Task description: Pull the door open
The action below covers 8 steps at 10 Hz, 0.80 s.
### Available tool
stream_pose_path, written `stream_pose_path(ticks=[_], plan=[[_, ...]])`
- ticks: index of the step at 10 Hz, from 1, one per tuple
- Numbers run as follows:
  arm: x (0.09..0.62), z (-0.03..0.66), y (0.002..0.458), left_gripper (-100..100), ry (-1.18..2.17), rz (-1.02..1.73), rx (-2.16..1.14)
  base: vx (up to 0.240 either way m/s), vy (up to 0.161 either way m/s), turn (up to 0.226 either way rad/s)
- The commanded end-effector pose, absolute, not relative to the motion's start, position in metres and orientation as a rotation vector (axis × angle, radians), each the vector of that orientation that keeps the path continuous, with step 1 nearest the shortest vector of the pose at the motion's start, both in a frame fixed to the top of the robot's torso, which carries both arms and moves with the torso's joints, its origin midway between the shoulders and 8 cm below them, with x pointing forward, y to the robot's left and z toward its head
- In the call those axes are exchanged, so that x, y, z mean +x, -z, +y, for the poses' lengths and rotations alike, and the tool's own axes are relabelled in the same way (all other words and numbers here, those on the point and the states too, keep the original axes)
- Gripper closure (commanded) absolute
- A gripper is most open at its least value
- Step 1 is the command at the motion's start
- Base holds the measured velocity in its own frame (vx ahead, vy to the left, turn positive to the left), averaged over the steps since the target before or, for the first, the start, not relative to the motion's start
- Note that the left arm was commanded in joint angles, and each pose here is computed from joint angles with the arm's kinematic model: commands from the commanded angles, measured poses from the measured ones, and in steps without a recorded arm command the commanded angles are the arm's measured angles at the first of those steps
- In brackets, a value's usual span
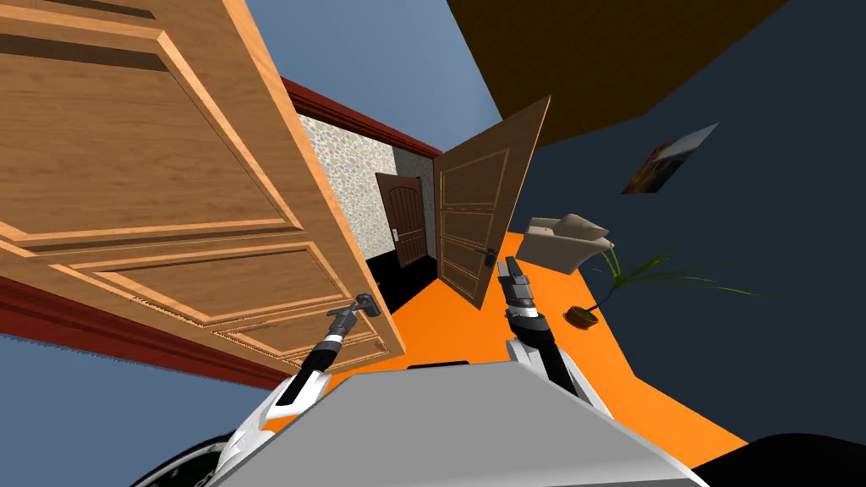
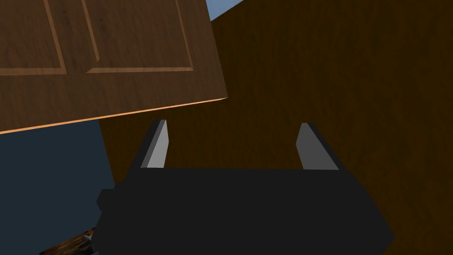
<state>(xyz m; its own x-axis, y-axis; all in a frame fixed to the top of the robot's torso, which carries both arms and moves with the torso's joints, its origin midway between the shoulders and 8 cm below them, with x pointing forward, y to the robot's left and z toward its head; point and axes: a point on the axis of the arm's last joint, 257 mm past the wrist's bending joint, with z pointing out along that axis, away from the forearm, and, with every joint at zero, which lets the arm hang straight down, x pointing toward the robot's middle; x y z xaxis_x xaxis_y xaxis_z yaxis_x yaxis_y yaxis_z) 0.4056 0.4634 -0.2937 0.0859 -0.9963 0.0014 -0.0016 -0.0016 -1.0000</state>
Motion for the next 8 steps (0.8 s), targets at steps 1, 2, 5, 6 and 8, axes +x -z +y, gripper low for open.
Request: stream_pose_path(ticks=[1, 2, 5, 6, 8], plan=[[0.406, 0.463, 0.294, 100, 1.146, 1.146, -1.251, -0.113, 0.014, -0.045], [0.396, 0.462, 0.295, 100, 1.159, 1.16, -1.244, -0.134, 0.053, -0.166], [0.385, 0.464, 0.294, 100, 1.175, 1.176, -1.231, -0.203, 0.056, -0.137], [0.38, 0.464, 0.294, 100, 1.182, 1.183, -1.226, -0.198, 0.051, -0.128], [0.371, 0.464, 0.293, 100, 1.196, 1.196, -1.217, -0.186, 0.052, -0.131]])
